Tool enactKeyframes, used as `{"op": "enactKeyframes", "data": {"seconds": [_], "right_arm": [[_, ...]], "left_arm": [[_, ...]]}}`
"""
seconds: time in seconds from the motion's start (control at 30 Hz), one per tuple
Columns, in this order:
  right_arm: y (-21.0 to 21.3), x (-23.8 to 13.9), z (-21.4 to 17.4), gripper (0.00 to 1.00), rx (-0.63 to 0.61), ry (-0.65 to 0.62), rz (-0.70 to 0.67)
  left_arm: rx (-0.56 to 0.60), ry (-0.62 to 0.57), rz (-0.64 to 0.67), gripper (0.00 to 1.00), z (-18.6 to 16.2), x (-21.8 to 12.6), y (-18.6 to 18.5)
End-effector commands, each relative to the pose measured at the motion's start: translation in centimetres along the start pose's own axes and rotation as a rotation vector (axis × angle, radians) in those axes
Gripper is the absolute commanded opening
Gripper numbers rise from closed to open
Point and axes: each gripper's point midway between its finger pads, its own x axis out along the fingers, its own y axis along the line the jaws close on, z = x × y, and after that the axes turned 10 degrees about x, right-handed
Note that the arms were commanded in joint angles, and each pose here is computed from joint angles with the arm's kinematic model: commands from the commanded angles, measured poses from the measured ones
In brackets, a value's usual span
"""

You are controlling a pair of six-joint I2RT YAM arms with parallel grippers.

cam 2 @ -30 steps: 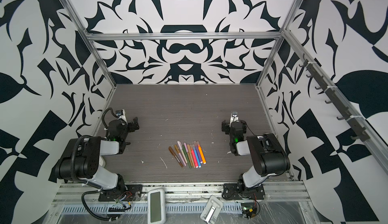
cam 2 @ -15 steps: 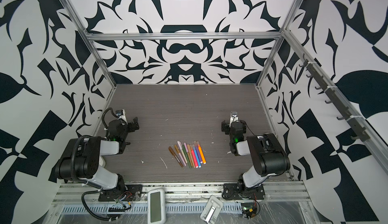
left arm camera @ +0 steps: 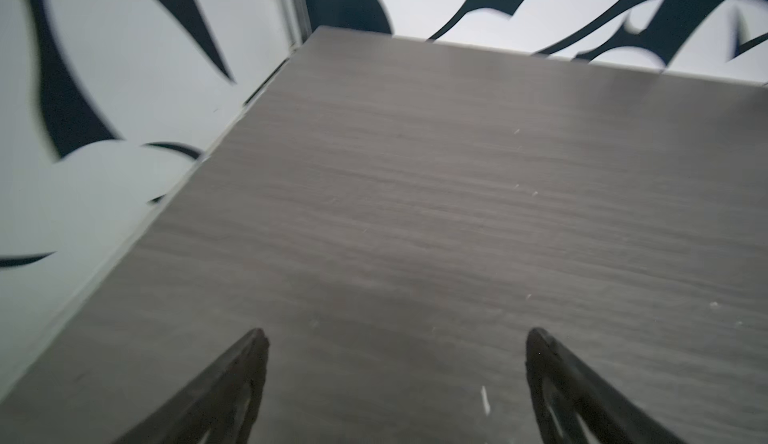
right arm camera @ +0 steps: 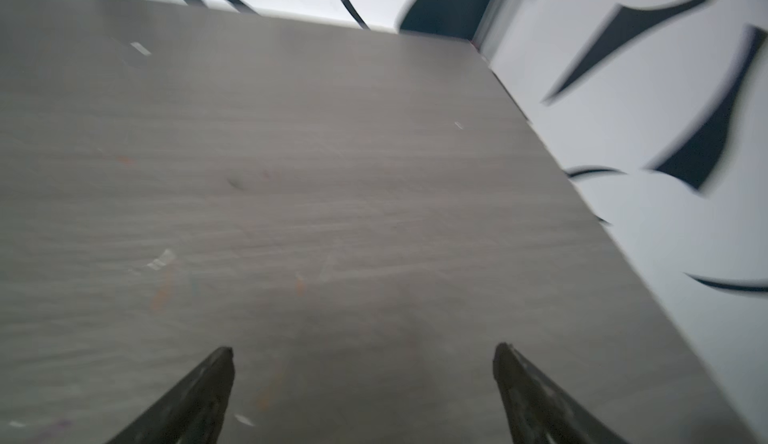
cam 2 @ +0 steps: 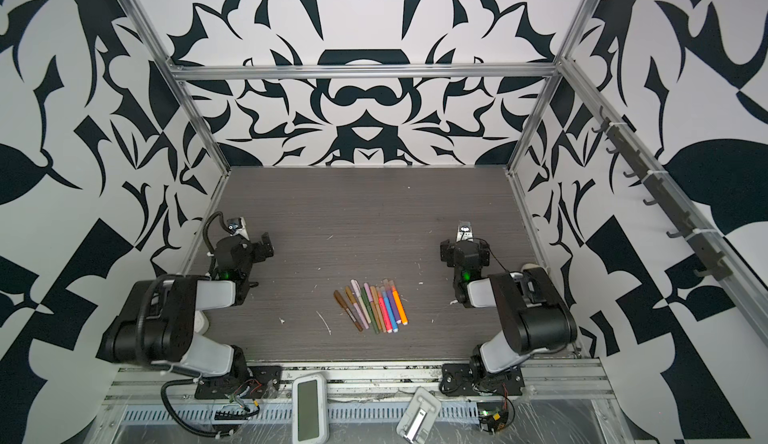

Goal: Open the pen caps
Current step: 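Move the right gripper over the markers while the left arm rises forward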

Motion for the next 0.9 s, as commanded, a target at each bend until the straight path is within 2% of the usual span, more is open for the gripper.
{"op": "enactKeyframes", "data": {"seconds": [0.0, 0.1, 0.17, 0.2, 0.27, 0.33, 0.37, 0.43, 0.47, 0.53, 0.7, 0.8, 0.87], "right_arm": [[-1.5, -3.6, 7.2, 1.0, 0.198, -0.036, -0.138], [-2.6, -6.6, 8.9, 1.0, 0.392, -0.012, -0.159], [-3.4, -7.6, 8.5, 1.0, 0.439, -0.003, -0.162], [-3.1, -7.8, 8.2, 1.0, 0.433, 0.024, -0.112], [-1.6, -8.0, 7.5, 1.0, 0.409, 0.093, -0.002], [-1.3, -8.6, 6.1, 1.0, 0.423, 0.177, 0.013], [-0.7, -9.1, 5.3, 0.99, 0.458, 0.23, 0.041], [1.2, -10.1, 3.8, 0.99, 0.505, 0.327, 0.132], [2.2, -10.8, 3.0, 0.99, 0.51, 0.362, 0.165], [4.4, -12.7, 1.9, 1.0, 0.448, 0.379, 0.211], [9.5, -17.3, -1.7, 1.0, 0.203, 0.35, 0.27], [10.7, -18.3, -4.7, 1.0, 0.102, 0.353, 0.239], [11.3, -18.3, -5.2, 1.0, 0.087, 0.369, 0.226]], "left_arm": [[-0.044, -0.168, 0.052, 0.99, 9.4, -4.5, 0.1], [-0.121, -0.388, -0.127, 0.99, 16.5, -10.6, -3.2], [-0.116, -0.474, -0.24, 0.99, 19.5, -14.2, -6.1], [-0.083, -0.488, -0.306, 0.99, 20.5, -15.8, -8.0], [0.033, -0.457, -0.399, 0.99, 21.7, -17.4, -11.6], [0.15, -0.384, -0.428, 0.99, 22.2, -17.5, -13.5], [0.177, -0.34, -0.42, 0.99, 22.6, -17.1, -13.7], [0.148, -0.288, -0.298, 0.99, 23.6, -15.9, -12.0], [0.152, -0.278, -0.278, 0.99, 24.0, -15.6, -11.6], [0.172, -0.286, -0.312, 0.99, 24.3, -15.5, -12.0], [0.177, -0.31, -0.397, 0.99, 23.5, -16.3, -13.2], [0.192, -0.295, -0.361, 0.99, 22.5, -15.7, -12.6], [0.206, -0.285, -0.335, 0.99, 22.4, -15.8, -12.1]]}}
